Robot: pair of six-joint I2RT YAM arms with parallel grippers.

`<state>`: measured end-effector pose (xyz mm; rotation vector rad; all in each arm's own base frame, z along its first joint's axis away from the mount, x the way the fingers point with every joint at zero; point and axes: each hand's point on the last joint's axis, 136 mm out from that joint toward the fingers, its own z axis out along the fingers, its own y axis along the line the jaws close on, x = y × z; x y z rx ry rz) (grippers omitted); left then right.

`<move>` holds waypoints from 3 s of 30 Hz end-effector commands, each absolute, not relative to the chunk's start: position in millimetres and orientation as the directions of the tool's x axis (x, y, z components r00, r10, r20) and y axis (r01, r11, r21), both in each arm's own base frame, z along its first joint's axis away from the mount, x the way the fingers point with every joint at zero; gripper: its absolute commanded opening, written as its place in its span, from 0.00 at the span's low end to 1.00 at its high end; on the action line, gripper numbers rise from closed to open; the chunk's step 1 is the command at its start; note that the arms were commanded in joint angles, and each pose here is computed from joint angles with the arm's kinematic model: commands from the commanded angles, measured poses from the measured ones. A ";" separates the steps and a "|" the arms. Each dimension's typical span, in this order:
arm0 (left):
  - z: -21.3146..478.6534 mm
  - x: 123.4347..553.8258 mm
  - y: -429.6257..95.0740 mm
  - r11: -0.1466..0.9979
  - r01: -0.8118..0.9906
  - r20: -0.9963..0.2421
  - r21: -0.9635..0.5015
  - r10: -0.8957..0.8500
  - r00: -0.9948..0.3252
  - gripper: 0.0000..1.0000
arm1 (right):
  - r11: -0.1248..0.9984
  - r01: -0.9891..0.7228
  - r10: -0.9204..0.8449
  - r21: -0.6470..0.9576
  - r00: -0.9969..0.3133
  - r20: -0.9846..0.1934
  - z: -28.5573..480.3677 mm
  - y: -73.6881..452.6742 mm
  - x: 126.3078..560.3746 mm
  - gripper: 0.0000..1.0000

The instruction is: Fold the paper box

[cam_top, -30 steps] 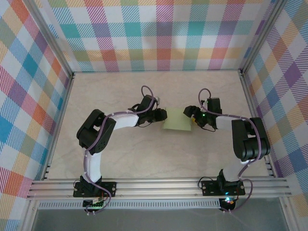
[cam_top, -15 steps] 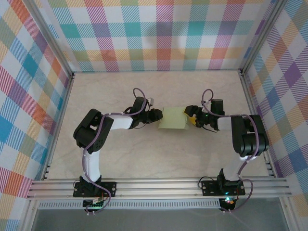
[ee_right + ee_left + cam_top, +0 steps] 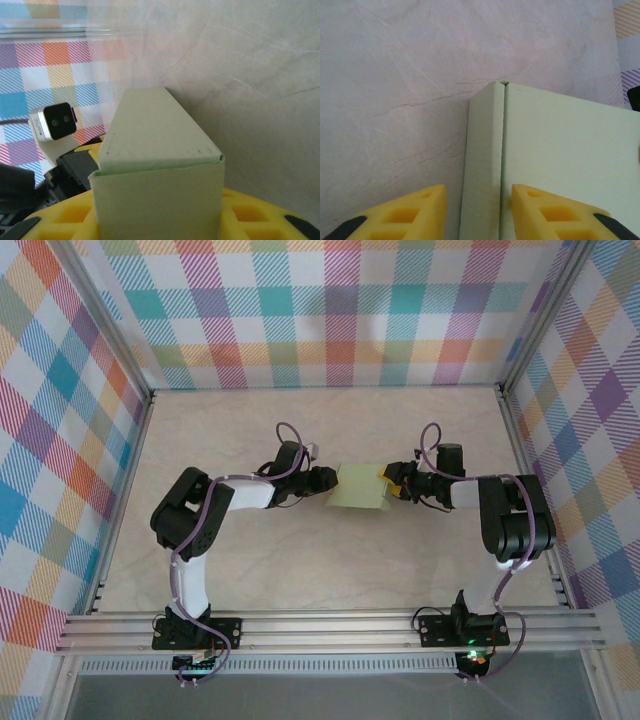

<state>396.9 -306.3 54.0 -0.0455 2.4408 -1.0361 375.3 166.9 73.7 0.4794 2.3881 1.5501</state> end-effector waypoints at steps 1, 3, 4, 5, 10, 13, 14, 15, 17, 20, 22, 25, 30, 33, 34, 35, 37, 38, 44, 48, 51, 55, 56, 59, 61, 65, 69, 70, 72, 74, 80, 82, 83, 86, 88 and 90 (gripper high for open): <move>58.7 392.9 -295.5 0.739 0.174 -0.453 -0.650 -0.194 -0.870 0.46 | 0.330 0.099 0.386 0.939 -0.922 -0.038 92.5 171.0 382.5 0.39; 65.2 394.8 -292.2 0.749 0.198 -0.491 -0.632 -0.191 -0.850 0.58 | 0.327 0.104 0.391 0.939 -0.920 -0.035 94.5 169.7 383.2 0.36; 69.9 396.2 -290.7 0.754 0.214 -0.514 -0.621 -0.186 -0.837 0.65 | 0.323 0.106 0.393 0.940 -0.919 -0.032 95.5 169.6 383.2 0.35; 75.7 397.6 -289.0 0.760 0.238 -0.544 -0.604 -0.176 -0.820 0.76 | 0.319 0.109 0.396 0.942 -0.918 -0.028 96.6 169.0 383.5 0.35; 113.2 408.2 -269.6 0.825 0.358 -0.743 -0.437 -0.107 -0.661 1.00 | 0.291 0.102 0.405 0.951 -0.914 -0.026 108.7 163.5 386.1 0.35; 145.2 418.8 -251.7 0.864 0.393 -0.849 -0.316 -0.073 -0.523 1.00 | 0.286 0.098 0.413 0.953 -0.910 -0.030 117.1 158.6 387.5 0.37; 154.8 421.3 -248.2 0.866 0.409 -0.873 -0.287 -0.061 -0.483 1.00 | 0.284 0.098 0.417 0.954 -0.908 -0.031 119.9 156.4 387.8 0.37; 163.7 422.5 -248.0 0.860 0.442 -0.894 -0.257 -0.038 -0.446 1.00 | 0.283 0.095 0.421 0.954 -0.906 -0.034 123.3 154.2 388.3 0.37; 175.2 424.7 -251.7 0.847 0.500 -0.916 -0.182 0.039 -0.399 1.00 | 0.278 0.090 0.431 0.956 -0.902 -0.041 131.2 148.5 389.8 0.37; 185.9 424.6 -256.9 0.819 0.572 -0.938 -0.054 0.155 -0.311 1.00 | 0.266 0.084 0.447 0.960 -0.893 -0.046 144.2 138.8 392.0 0.37; 188.3 418.3 -259.6 0.780 0.624 -0.949 0.050 0.232 -0.214 1.00 | 0.254 0.086 0.456 0.963 -0.889 -0.041 152.4 132.7 392.7 0.37; 192.1 400.7 -267.7 0.688 0.675 -0.937 0.267 0.350 0.014 1.00 | 0.238 0.086 0.460 0.967 -0.887 -0.034 163.9 126.7 393.3 0.38; 178.8 375.7 -291.6 0.500 0.620 -0.769 0.605 0.570 0.290 1.00 | 0.199 0.081 0.444 0.977 -0.896 -0.016 175.7 127.2 394.1 0.38; 177.5 369.6 -303.0 0.444 0.567 -0.695 0.694 0.618 0.367 1.00 | 0.173 0.073 0.423 0.982 -0.906 -0.007 180.5 129.4 392.3 0.38; 178.8 369.0 -306.3 0.430 0.533 -0.662 0.729 0.639 0.391 1.00 | 0.169 0.076 0.419 0.983 -0.908 -0.002 180.4 129.9 391.2 0.38; 182.0 367.7 -309.7 0.423 0.493 -0.634 0.760 0.650 0.418 1.00 | 0.168 0.079 0.415 0.983 -0.910 0.002 179.6 130.6 389.5 0.38; 191.3 365.8 -315.2 0.428 0.421 -0.595 0.800 0.657 0.462 0.98 | 0.165 0.081 0.415 0.983 -0.910 0.005 178.9 130.4 387.6 0.38; 192.7 365.6 -317.6 0.425 0.397 -0.578 0.814 0.664 0.475 0.97 | 0.163 0.083 0.414 0.983 -0.910 0.008 178.4 131.0 386.3 0.38; 191.1 370.6 -331.5 0.428 0.370 -0.565 0.825 0.655 0.502 0.84 | 0.138 0.078 0.396 0.987 -0.918 0.017 180.2 133.6 381.1 0.38; 190.1 374.1 -336.1 0.415 0.331 -0.531 0.848 0.671 0.518 0.76 | 0.127 0.089 0.392 0.988 -0.919 0.032 178.7 134.9 377.7 0.38; 190.1 376.6 -337.7 0.399 0.257 -0.474 0.880 0.701 0.533 0.73 | 0.124 0.099 0.389 0.987 -0.920 0.043 177.6 135.4 375.1 0.38; 199.8 374.2 -338.4 0.411 0.178 -0.436 0.894 0.707 0.557 0.69 | 0.122 0.104 0.386 0.987 -0.921 0.050 177.1 136.0 373.7 0.38; 201.4 373.4 -338.5 0.410 0.168 -0.429 0.897 0.708 0.561 0.68 | 0.121 0.102 0.384 0.987 -0.922 0.048 177.8 136.5 373.2 0.38; 202.8 370.9 -343.7 0.396 0.157 -0.410 0.905 0.710 0.573 0.68 | 0.121 0.107 0.380 0.987 -0.923 0.053 176.6 137.2 372.4 0.38; 202.4 370.4 -348.2 0.388 0.151 -0.400 0.909 0.713 0.577 0.68 | 0.121 0.106 0.378 0.987 -0.924 0.053 176.6 138.3 372.8 0.38; 198.4 367.5 -360.1 0.365 0.166 -0.388 0.916 0.704 0.594 0.64 | 0.121 0.109 0.376 0.987 -0.925 0.056 175.8 139.1 372.4 0.38; 194.5 366.5 -365.1 0.353 0.174 -0.383 0.919 0.702 0.600 0.58 | 0.120 0.112 0.372 0.986 -0.926 0.060 174.7 139.7 371.0 0.38; 193.6 366.1 -365.8 0.350 0.176 -0.382 0.920 0.703 0.600 0.56 | 0.120 0.114 0.372 0.986 -0.926 0.062 174.1 139.7 370.7 0.38; 191.5 366.0 -365.9 0.344 0.180 -0.380 0.921 0.706 0.597 0.52 | 0.122 0.115 0.372 0.986 -0.926 0.062 173.5 139.6 370.8 0.38; 191.1 366.2 -365.9 0.339 0.178 -0.375 0.924 0.710 0.595 0.48 | 0.122 0.118 0.372 0.985 -0.926 0.065 172.9 139.6 371.2 0.38; 186.0 368.8 -364.7 0.313 0.179 -0.357 0.933 0.732 0.580 0.43 | 0.122 0.123 0.376 0.985 -0.924 0.069 173.8 139.1 374.6 0.38; 184.8 369.4 -363.9 0.307 0.183 -0.355 0.934 0.738 0.573 0.41 | 0.123 0.128 0.379 0.984 -0.923 0.073 173.4 139.0 374.7 0.39; 183.0 369.9 -363.4 0.301 0.188 -0.354 0.935 0.743 0.568 0.40 | 0.123 0.127 0.381 0.984 -0.922 0.071 174.2 138.7 375.1 0.39; 178.4 370.0 -362.5 0.289 0.205 -0.355 0.935 0.750 0.559 0.37 | 0.124 0.126 0.383 0.984 -0.921 0.070 175.0 138.2 375.5 0.43; 179.2 369.3 -362.6 0.294 0.204 -0.358 0.934 0.746 0.561 0.37 | 0.125 0.129 0.384 0.984 -0.921 0.072 174.6 138.5 375.4 0.48; 178.4 369.9 -362.4 0.293 0.210 -0.361 0.933 0.748 0.557 0.37 | 0.127 0.128 0.388 0.984 -0.919 0.069 175.1 138.3 375.7 0.54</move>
